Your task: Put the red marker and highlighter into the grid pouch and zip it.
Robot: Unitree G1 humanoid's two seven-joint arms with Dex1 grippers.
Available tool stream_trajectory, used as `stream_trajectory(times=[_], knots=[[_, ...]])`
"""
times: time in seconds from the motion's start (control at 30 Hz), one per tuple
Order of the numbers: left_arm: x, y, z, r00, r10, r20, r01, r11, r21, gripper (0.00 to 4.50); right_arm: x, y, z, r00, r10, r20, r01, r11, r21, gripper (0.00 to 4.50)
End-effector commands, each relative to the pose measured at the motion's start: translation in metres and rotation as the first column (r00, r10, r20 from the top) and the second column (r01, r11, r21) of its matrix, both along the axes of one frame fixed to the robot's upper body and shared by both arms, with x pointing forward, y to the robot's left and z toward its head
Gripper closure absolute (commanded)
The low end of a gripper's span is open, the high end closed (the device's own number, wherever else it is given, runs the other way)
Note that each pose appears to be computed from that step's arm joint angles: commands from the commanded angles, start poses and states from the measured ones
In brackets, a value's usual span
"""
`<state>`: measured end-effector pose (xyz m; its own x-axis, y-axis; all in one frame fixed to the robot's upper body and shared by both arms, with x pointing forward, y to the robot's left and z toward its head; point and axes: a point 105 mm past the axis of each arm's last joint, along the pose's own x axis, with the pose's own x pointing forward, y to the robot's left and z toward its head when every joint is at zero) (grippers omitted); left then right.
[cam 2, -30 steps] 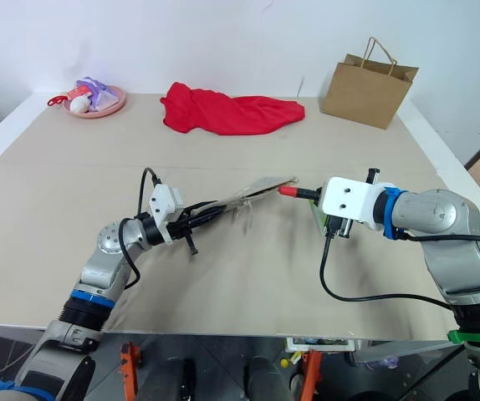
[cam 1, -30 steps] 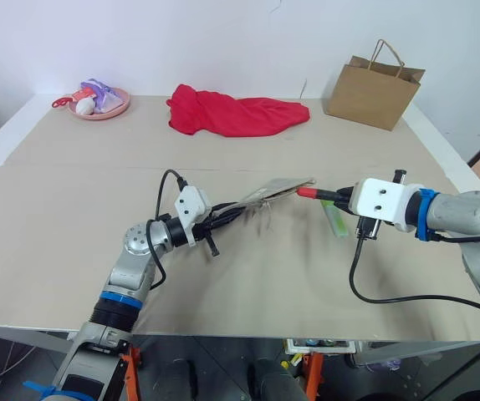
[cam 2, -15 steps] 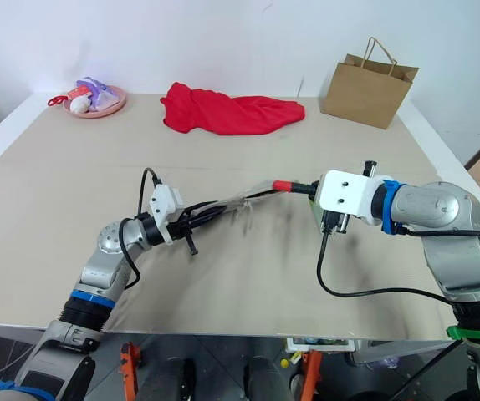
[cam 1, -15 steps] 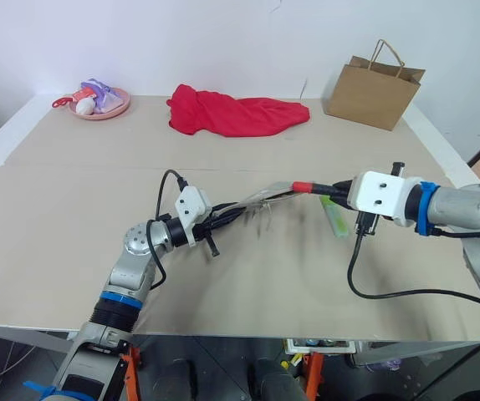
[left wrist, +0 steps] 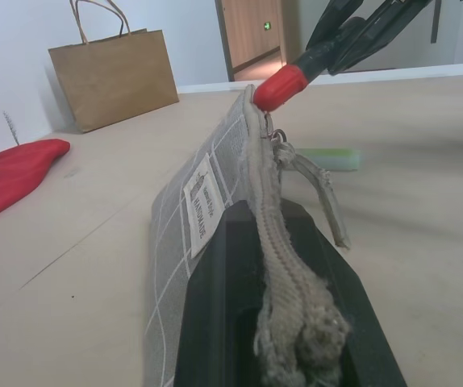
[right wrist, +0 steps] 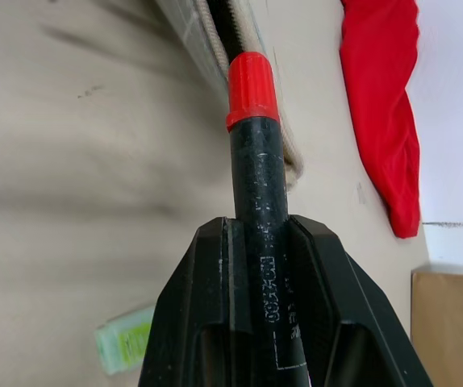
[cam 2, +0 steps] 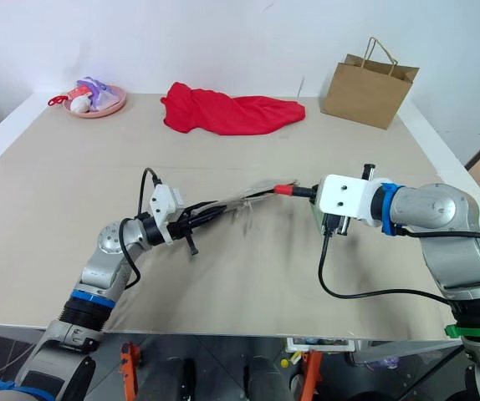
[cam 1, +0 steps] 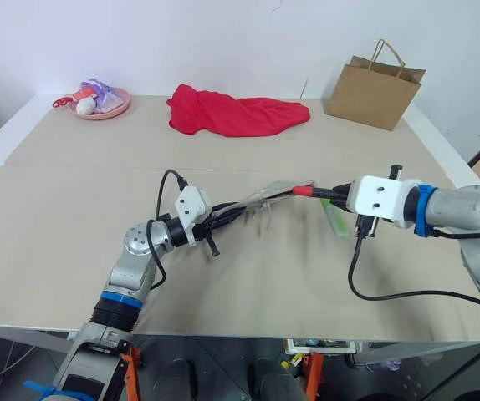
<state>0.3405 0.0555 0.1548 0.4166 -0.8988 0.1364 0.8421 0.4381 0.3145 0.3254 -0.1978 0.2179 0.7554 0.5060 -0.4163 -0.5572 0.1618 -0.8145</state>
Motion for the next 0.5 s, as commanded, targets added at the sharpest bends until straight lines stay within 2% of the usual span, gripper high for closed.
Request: stream_trajectory(times=[0.03,0.5], knots=[[-0.0027,-0.0025,0.0109,0.999,-0.013,0.048,0.014,1.0,-0.013,4.5,-0.0031,-0.0041,0.0156,0.999,-0.008,0.052,0.008,1.0,-0.004,4.04],[-0.0031,-0.001,0.0109,0.999,-0.007,0.05,0.008,1.0,-0.017,4.5,0.0039,0.0031,0.0059,0.999,0.024,0.036,-0.023,0.999,-0.035,4.04]])
